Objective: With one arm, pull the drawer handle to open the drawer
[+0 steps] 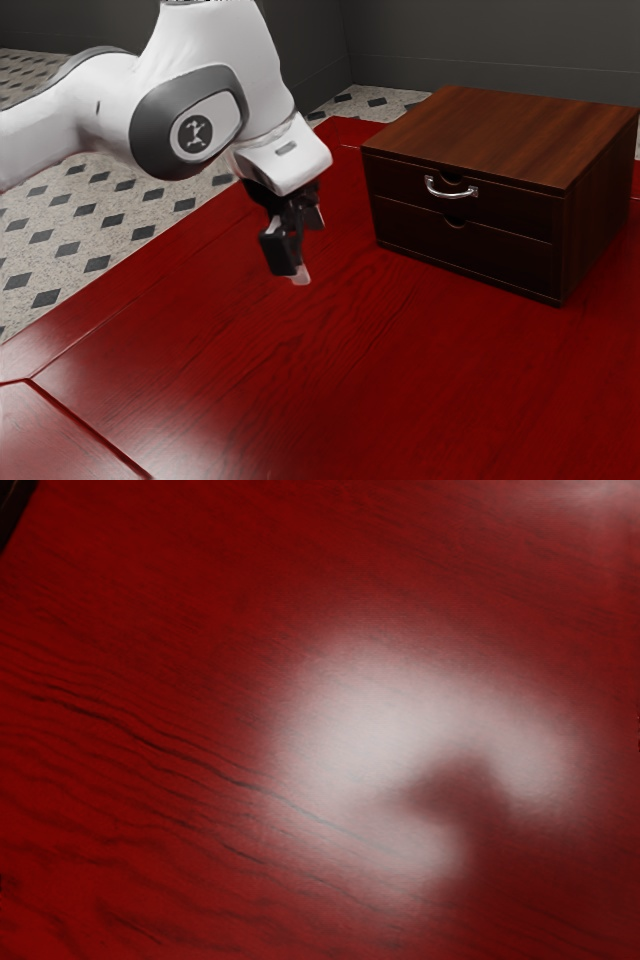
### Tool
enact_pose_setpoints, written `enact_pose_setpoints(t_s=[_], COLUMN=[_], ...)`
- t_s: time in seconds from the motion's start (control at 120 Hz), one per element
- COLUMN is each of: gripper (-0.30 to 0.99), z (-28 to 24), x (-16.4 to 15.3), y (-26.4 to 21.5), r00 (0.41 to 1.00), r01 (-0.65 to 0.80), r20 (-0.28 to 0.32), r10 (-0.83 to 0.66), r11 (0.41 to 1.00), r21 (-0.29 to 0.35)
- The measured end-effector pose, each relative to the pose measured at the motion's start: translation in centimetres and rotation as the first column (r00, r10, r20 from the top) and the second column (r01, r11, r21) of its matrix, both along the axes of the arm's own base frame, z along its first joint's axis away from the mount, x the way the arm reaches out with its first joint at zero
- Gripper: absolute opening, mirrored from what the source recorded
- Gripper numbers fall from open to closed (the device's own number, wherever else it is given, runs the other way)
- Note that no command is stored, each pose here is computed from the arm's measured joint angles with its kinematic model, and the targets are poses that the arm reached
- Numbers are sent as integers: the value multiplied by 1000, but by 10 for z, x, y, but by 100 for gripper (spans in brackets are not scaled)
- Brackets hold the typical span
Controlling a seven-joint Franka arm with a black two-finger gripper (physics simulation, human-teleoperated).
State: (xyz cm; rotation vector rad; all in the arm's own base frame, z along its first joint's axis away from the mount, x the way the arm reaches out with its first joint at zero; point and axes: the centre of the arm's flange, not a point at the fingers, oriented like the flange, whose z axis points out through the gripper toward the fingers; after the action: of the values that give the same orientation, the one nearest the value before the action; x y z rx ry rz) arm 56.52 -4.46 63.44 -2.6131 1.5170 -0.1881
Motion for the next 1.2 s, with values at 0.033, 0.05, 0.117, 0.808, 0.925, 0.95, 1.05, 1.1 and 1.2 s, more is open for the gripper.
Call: enact_pose_setpoints(t_s=[0.033, 0.05, 0.117, 0.808, 0.925, 0.95, 1.05, 1.1, 1.2], gripper=[69, 69, 69, 69, 69, 69, 69, 69, 69], z=[0, -2, -12, -46, -54, -58, -75, -80, -85], x=[2, 4, 14, 132, 150, 153, 168, 172, 177], y=[-6, -9, -22, -37, -24, -20, -15, -15, -18], r00=[999, 997, 989, 865, 862, 863, 863, 861, 855], r01=[48, 70, 149, 427, 426, 425, 430, 437, 450], r20=[5, 6, 23, 252, 261, 260, 252, 248, 249], r10=[-48, -70, -149, -434, -435, -433, -438, -443, -455], r11=[999, 998, 989, 900, 900, 901, 899, 896, 890], r21=[3, 3, -20, 84, 93, 93, 87, 83, 80])
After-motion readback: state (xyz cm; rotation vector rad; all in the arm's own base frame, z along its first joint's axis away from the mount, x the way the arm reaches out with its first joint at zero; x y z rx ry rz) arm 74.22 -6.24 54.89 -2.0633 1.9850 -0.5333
